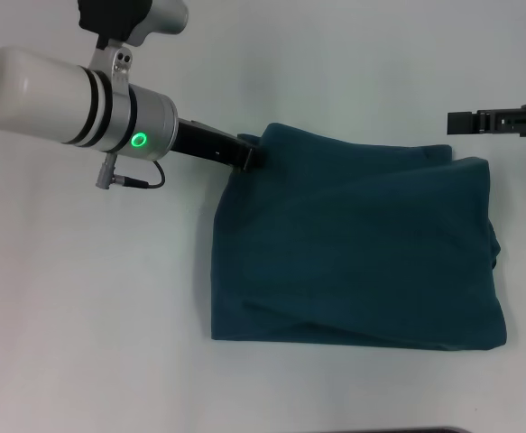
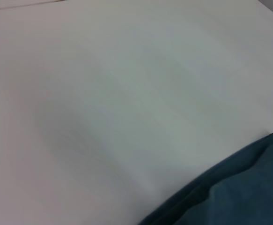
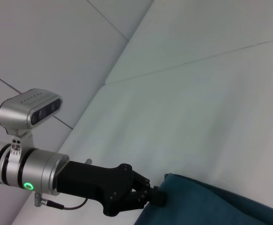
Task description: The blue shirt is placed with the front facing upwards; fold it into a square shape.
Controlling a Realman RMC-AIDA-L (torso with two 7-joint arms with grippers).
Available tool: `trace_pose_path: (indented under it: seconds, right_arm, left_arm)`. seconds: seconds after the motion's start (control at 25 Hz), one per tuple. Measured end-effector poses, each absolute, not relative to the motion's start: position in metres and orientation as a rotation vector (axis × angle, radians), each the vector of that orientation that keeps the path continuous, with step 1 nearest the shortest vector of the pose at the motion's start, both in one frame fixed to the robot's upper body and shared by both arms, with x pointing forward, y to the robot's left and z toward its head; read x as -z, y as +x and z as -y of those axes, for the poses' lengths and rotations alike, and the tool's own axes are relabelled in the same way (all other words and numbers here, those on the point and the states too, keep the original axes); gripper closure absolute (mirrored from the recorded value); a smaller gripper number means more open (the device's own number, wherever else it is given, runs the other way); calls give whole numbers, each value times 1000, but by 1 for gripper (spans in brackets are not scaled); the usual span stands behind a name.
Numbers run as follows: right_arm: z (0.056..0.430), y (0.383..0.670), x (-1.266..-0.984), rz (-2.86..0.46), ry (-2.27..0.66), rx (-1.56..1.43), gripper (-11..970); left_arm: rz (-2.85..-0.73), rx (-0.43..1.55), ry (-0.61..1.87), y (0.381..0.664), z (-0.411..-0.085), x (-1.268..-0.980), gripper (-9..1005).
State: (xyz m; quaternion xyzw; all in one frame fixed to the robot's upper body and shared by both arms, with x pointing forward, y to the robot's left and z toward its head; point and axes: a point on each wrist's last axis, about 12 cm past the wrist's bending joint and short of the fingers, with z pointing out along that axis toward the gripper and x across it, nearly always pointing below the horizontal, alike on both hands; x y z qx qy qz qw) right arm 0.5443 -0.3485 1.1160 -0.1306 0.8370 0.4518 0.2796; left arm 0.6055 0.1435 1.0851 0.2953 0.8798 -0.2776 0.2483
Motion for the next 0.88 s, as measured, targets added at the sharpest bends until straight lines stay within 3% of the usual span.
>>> trace_pose_path:
  seconds: [0.08,0.88]
  right_arm:
    - [348,544,-1116,-2245,-351,-1212,286]
    - [352,529,-1111,-2261,-356,-1264,285]
  left_arm:
    - [-2395,753,801,606,-144,-1085,994]
    - [-2375,733,720,607,-166,-1091,993]
